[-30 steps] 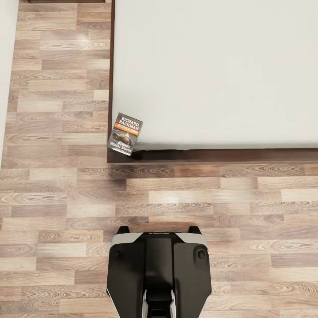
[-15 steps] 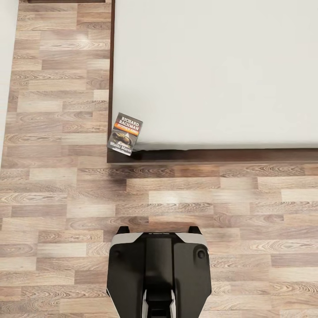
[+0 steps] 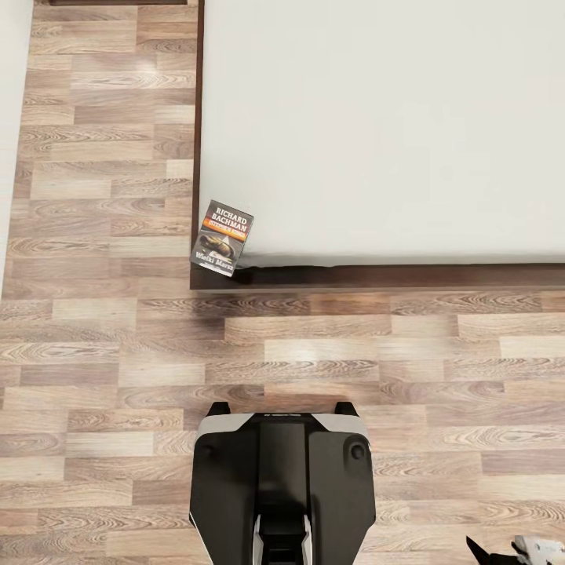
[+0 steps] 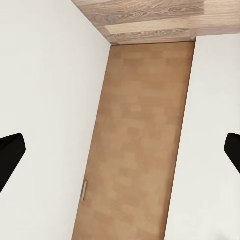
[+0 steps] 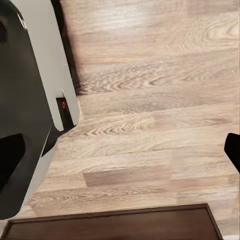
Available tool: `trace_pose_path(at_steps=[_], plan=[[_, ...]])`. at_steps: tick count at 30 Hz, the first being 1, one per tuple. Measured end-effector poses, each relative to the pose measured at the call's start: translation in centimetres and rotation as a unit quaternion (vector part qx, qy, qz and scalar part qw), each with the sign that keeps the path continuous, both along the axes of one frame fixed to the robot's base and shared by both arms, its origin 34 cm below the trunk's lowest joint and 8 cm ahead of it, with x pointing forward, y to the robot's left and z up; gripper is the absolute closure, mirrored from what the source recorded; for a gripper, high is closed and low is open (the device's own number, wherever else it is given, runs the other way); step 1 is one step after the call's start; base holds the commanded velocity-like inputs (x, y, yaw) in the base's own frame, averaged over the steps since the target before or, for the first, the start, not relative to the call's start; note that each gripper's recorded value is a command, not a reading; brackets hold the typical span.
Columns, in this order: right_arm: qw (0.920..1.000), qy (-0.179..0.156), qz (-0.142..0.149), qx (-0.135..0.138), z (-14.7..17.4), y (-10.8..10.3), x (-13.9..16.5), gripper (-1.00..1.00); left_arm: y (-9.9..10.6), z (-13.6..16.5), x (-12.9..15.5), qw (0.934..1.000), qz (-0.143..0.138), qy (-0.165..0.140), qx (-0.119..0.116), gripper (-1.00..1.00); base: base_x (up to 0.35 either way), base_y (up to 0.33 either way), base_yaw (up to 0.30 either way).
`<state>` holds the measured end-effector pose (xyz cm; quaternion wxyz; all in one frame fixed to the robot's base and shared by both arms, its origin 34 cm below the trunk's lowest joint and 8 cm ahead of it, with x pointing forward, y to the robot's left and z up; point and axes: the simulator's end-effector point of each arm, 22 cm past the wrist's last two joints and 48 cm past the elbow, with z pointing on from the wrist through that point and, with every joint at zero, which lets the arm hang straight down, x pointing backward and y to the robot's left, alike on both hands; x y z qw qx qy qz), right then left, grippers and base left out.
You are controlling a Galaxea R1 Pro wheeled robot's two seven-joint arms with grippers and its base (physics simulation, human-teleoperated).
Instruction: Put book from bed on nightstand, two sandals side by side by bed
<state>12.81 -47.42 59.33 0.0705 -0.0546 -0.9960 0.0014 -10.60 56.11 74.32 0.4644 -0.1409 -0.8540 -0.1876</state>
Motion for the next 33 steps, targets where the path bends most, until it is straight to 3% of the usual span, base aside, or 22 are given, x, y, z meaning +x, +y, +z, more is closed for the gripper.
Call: trace_pose_path(at_steps=[8,12,17,25,33], plan=[[0.9969,0.000,-0.042,0.066,-0.1,3.0,1.8,-1.00,0.0,0.0,0.0,1.0000,0.000,0.000,0.000,-1.00,0.000,0.000,0.000],[0.9909,-0.015,-0.079,0.108,0.1,4.9,3.3,-1.00,0.0,0.0,0.0,1.0000,0.000,0.000,0.000,-1.00,0.000,0.000,0.000],[0.9843,-0.028,-0.101,0.142,0.3,6.3,4.6,-1.00,-0.1,0.0,0.0,1.0000,0.000,0.000,0.000,-1.00,0.000,0.000,0.000],[0.9763,-0.055,-0.112,0.177,0.0,7.3,7.8,-1.00,0.0,0.0,0.0,1.0000,0.000,0.000,0.000,-1.00,0.000,0.000,0.000],[0.9624,-0.069,-0.125,0.231,0.4,8.3,11.8,-1.00,0.0,0.0,0.0,1.0000,0.000,0.000,0.000,-1.00,0.000,0.000,0.000]])
